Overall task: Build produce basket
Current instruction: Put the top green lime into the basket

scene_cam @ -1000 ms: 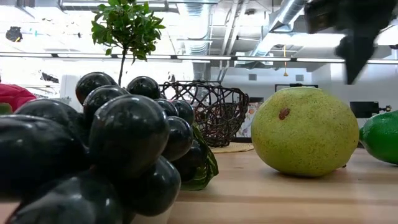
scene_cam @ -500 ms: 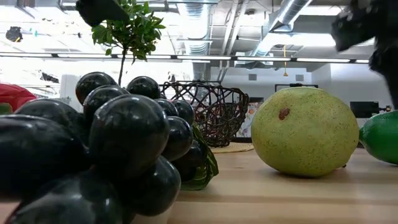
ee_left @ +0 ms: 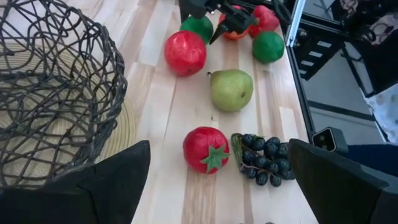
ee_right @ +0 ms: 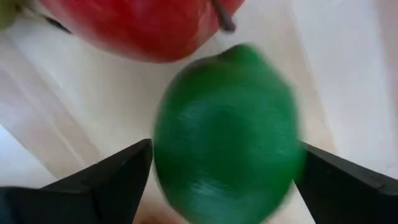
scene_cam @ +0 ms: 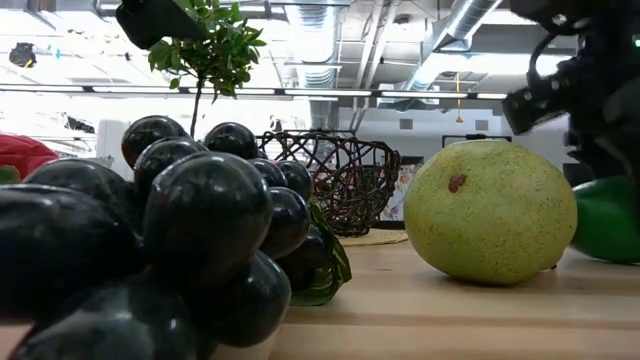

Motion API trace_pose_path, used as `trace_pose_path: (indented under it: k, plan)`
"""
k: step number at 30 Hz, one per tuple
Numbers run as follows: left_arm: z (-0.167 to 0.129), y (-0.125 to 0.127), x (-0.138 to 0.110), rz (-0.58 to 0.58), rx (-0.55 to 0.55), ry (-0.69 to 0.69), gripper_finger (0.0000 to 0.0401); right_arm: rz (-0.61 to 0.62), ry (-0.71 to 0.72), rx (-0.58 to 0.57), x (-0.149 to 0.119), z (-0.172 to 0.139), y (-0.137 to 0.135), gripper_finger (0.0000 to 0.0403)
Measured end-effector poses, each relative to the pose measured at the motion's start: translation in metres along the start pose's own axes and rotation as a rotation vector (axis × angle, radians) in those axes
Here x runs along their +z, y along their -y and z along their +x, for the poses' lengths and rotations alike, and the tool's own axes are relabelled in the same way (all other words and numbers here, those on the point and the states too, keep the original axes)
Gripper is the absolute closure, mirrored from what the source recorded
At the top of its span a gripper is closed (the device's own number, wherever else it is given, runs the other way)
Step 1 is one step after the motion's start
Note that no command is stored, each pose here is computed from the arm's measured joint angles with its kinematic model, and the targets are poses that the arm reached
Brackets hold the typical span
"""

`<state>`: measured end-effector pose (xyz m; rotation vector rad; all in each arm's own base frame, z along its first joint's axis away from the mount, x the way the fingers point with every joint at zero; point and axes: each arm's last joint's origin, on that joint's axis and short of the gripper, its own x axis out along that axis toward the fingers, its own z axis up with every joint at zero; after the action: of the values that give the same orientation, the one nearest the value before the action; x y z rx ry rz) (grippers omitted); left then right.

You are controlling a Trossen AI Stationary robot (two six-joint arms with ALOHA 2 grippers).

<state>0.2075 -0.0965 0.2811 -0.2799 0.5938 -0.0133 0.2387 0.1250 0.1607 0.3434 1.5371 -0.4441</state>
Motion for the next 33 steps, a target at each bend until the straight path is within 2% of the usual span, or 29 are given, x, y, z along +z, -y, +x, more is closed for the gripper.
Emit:
trace_pose_path:
  k: [4,10,15,18,26,30,33]
  plan:
    - [0.000,0.000,0.000,0.005,0.002,0.005,0.0038,0.003,0.014,0.020,0.001,-0.001,-0.002,0.0048]
    - [0.000,0.002,0.005,0.038,0.002,0.055,0.0038,0.009,0.059,0.081,-0.001,-0.018,0.001,0.0125]
    - [-0.001,0.005,0.011,0.075,-0.033,0.124,0.0038,0.026,0.170,0.161,-0.005,-0.042,0.007,0.0131]
    - [-0.002,0.010,0.018,0.115,-0.102,0.181,0.0038,0.044,0.308,0.251,-0.006,-0.064,0.012,0.0123]
    - [-0.008,0.020,0.034,0.221,-0.263,0.336,0.0038,0.024,0.826,0.521,-0.004,-0.134,0.024,0.0111]
    - [-0.010,0.022,0.040,0.246,-0.302,0.396,0.0038,-0.049,1.067,0.594,0.002,-0.162,0.028,0.0110]
    - [-0.010,0.018,0.046,0.228,-0.317,0.433,0.0038,-0.134,1.225,0.600,0.007,-0.177,0.028,0.0109]
